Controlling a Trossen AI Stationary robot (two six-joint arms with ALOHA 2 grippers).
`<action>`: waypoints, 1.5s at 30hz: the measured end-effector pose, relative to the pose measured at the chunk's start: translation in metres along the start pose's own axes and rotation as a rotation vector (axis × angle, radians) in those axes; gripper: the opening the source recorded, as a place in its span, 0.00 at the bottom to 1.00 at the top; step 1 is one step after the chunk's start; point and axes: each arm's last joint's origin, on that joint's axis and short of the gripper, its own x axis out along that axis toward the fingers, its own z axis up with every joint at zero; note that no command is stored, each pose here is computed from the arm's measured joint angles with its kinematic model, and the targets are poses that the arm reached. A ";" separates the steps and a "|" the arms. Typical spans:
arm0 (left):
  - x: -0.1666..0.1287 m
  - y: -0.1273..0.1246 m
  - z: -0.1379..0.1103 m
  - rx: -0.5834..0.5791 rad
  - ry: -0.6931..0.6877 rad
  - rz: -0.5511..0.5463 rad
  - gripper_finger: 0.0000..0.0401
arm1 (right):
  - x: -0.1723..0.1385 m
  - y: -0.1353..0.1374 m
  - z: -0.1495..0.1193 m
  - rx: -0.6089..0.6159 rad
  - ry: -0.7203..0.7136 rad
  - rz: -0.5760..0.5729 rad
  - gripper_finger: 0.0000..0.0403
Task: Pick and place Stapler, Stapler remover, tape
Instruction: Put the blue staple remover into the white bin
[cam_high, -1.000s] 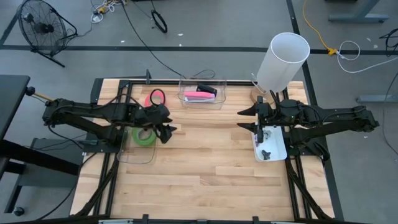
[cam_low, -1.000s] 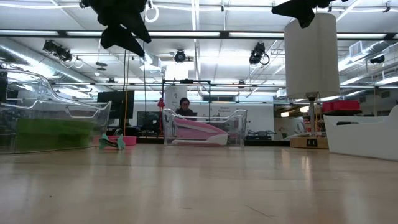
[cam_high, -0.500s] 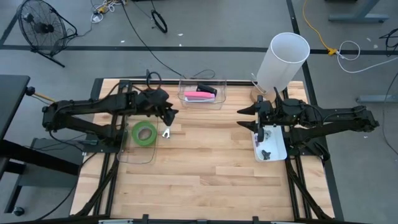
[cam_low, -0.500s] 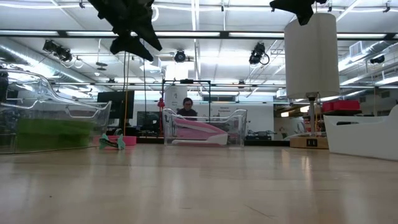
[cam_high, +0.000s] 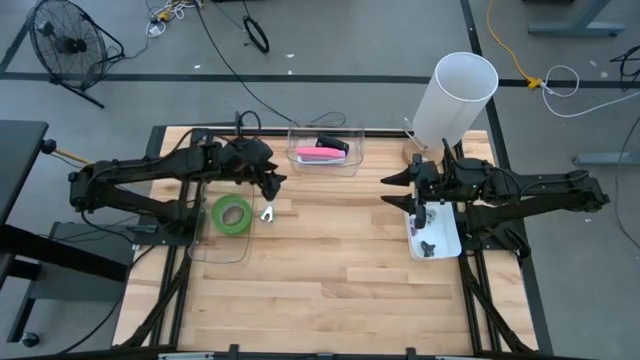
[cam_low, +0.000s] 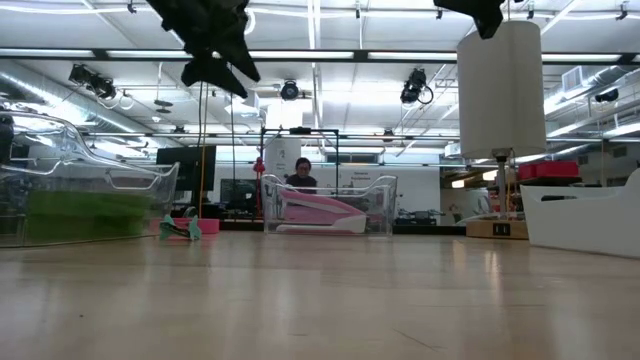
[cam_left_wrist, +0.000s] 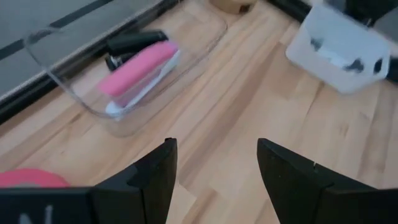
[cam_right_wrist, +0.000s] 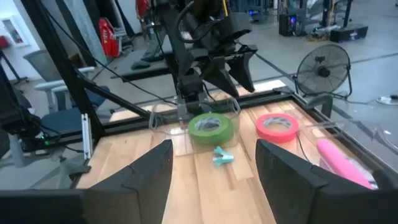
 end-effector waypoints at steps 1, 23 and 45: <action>-0.001 -0.001 0.005 -0.005 -0.002 0.000 0.56 | 0.000 0.000 0.000 0.000 0.000 0.001 0.57; 0.041 -0.009 0.044 -0.172 0.346 0.290 0.47 | 0.000 0.000 0.003 0.052 -0.029 0.004 0.57; 0.087 -0.035 0.004 -0.317 0.563 0.431 0.37 | 0.000 0.000 0.003 0.078 -0.028 0.004 0.57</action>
